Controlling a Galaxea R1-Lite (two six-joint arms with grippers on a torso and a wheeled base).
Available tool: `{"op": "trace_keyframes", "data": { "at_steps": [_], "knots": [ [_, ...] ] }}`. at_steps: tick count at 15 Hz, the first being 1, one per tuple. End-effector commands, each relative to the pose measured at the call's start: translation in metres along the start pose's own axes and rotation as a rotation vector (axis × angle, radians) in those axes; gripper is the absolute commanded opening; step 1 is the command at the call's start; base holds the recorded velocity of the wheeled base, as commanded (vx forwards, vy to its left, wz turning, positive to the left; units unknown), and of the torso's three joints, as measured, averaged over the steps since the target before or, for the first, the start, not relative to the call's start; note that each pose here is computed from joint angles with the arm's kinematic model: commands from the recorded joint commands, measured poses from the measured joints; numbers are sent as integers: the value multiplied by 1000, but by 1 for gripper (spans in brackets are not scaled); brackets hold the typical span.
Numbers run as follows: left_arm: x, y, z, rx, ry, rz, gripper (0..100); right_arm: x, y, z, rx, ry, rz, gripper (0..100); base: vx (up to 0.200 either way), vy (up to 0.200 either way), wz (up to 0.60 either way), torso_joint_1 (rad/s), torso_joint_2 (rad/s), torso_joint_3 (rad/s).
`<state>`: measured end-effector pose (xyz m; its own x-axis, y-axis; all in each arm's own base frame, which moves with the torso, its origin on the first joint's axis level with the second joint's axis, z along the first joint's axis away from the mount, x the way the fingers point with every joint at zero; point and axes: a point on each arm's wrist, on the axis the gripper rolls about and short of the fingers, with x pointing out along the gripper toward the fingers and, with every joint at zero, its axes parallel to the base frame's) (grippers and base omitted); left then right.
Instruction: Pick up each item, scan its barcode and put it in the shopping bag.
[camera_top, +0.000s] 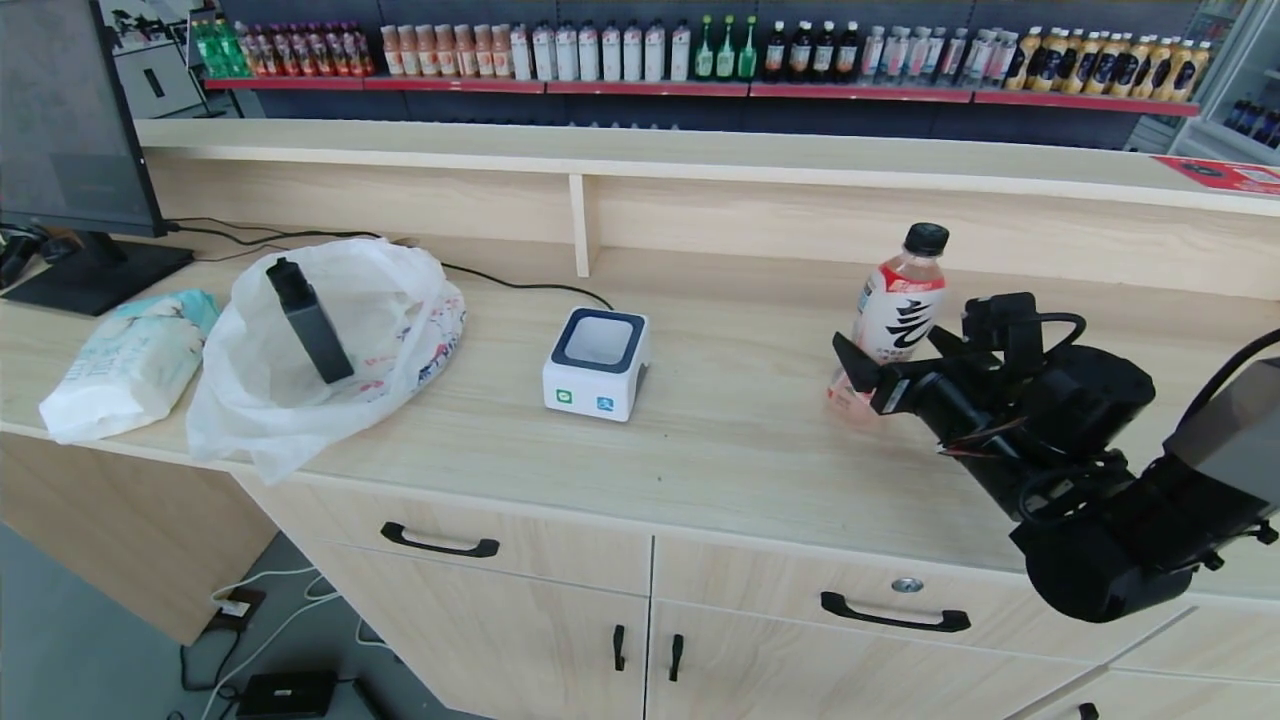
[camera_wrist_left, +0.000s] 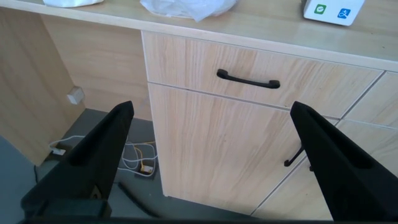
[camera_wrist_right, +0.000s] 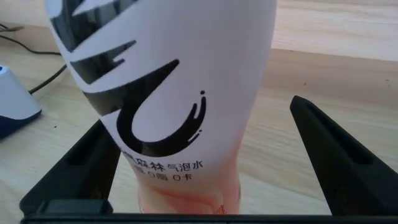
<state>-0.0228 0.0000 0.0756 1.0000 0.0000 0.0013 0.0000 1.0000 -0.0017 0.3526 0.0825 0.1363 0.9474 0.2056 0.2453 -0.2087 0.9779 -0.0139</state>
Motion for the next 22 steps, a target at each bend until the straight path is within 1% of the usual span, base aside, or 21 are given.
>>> {"op": "trace_keyframes", "data": {
  "at_steps": [1, 7, 8, 13, 17, 22],
  "knots": [
    [0, 0, 0, 0, 0, -2, 100, 9, 3, -4, 2, -15, 6, 100, 0, 0, 0, 0, 0, 0],
    [0, 0, 0, 0, 0, 0, 100, 14, 5, -5, 7, -27, 10, 100, 0, 0, 0, 0, 0, 0],
    [0, 0, 0, 0, 0, 0, 100, 13, 5, -6, 8, -19, 11, 0, 0, 0, 0, 0, 0, 0],
    [0, 0, 0, 0, 0, -2, 100, 14, 6, 4, 17, -53, 12, 0, 0, 0, 0, 0, 0, 0],
    [0, 0, 0, -1, 0, 0, 100, 12, 4, 25, 24, -108, 10, 0, 0, 0, 0, 0, 0, 0],
    [0, 0, 0, -1, 0, -2, 100, -4, 7, 48, 28, -139, 20, 0, 0, 0, 0, 0, 0, 0]
  ]
}}
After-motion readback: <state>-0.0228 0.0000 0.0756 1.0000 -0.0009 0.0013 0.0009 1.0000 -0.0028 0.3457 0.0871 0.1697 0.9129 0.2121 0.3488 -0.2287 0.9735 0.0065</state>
